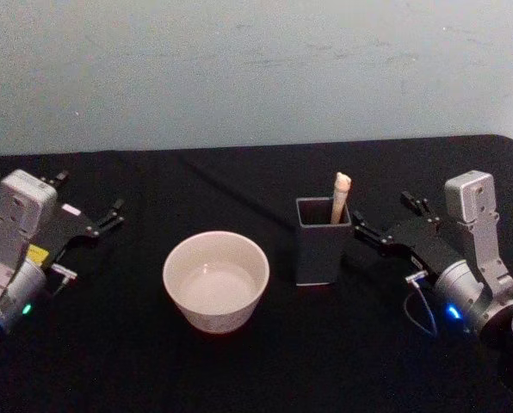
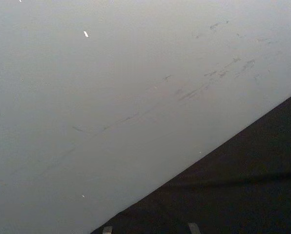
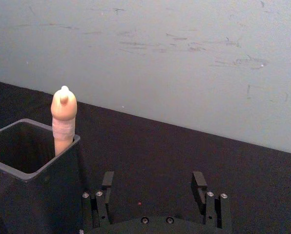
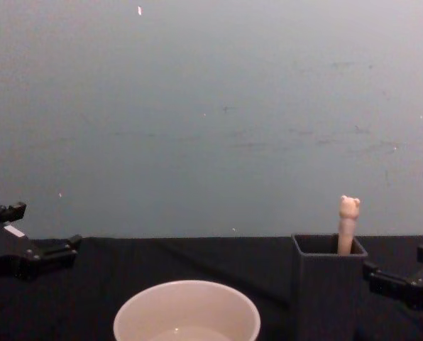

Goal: Pick up the stirring spoon with one hand, stir inside the cup, then place it back in its original position.

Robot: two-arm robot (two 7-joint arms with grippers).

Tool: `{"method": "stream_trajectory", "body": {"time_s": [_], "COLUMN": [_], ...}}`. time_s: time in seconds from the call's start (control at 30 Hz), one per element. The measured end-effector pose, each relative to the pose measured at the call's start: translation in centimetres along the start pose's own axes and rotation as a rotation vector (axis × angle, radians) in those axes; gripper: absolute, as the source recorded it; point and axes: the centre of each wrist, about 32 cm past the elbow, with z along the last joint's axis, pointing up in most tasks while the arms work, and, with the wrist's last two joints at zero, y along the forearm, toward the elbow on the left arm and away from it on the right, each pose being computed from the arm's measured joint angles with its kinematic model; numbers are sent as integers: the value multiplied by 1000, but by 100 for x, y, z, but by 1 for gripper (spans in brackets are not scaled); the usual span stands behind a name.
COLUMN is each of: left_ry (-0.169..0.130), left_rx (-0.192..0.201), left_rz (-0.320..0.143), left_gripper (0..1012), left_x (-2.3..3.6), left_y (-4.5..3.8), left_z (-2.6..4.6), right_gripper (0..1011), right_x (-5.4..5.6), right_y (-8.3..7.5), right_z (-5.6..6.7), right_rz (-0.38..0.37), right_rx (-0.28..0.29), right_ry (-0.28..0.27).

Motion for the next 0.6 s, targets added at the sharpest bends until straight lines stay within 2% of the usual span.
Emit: {"method": "stream_trajectory", "body": {"time_s": [0.6], "left_ry": [0], "left_rx": [0], "left_rz": [0], "left_gripper": [1002], "left_x": [0], "left_y": [0], "left_z": [0], "right_gripper": [1002], "right_x": [3], "right_y": [-1], "right_z": [13], "right_rz": [1], "right_rx": [4], "right_ry": [0]}}
